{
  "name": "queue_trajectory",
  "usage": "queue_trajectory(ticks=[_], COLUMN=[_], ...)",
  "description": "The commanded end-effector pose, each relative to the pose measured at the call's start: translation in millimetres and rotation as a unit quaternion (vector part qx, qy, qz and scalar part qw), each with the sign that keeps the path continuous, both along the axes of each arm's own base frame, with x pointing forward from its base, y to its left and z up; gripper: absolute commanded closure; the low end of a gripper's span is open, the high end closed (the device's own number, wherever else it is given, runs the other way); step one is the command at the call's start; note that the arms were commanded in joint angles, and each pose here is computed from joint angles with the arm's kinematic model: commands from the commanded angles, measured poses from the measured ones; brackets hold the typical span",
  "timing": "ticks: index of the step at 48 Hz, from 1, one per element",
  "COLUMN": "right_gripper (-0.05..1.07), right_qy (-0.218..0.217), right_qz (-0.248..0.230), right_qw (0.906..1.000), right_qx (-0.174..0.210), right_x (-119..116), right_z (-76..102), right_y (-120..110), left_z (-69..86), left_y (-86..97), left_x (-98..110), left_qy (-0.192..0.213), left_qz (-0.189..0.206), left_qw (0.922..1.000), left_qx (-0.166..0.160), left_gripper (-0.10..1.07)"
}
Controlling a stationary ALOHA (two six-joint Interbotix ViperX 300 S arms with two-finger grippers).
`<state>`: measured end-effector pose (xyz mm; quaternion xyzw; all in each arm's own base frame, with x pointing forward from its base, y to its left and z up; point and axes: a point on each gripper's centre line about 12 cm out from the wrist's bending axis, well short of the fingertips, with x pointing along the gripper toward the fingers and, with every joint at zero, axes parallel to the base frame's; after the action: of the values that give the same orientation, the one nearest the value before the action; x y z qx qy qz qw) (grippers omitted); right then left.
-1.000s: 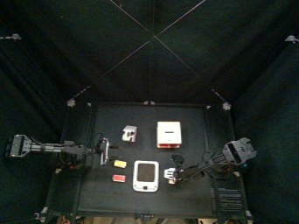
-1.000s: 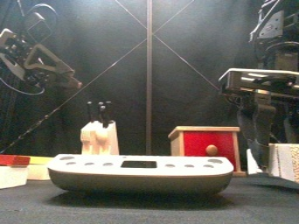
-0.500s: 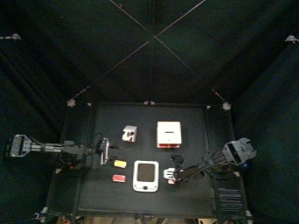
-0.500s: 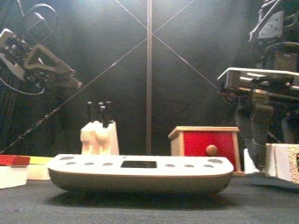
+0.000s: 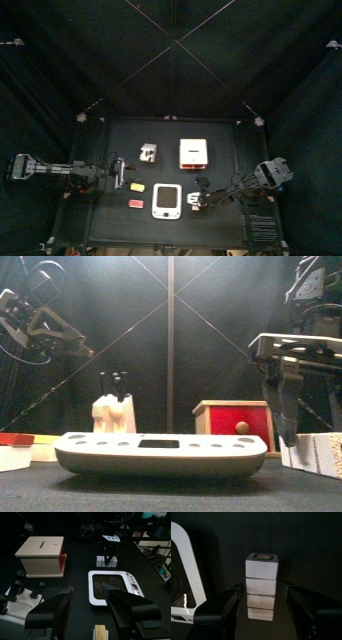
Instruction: Put sushi roll right of stove
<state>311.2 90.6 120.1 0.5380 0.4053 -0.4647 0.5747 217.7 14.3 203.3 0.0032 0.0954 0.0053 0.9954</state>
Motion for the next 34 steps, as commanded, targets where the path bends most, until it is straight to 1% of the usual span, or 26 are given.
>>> queue_trajectory(ticks=[1,34], right_gripper=[0.11,0.11], right_qy=[-0.024,-0.029], right_qz=[0.002,0.005], right_qw=[0.9997,0.9995], right_qx=[0.007,0.008], right_x=[5.2,7.1], right_z=[15.0,17.7], right_y=[1.0,1.2], left_z=[4.3,3.2], left_y=[1.3,1.8], left_x=[2.6,2.0], left_qy=[-0.007,-0.005], left_qz=[0.002,0.003], left_qw=[1.0,1.0], left_qx=[0.001,0.001], left_gripper=[0.12,0.12])
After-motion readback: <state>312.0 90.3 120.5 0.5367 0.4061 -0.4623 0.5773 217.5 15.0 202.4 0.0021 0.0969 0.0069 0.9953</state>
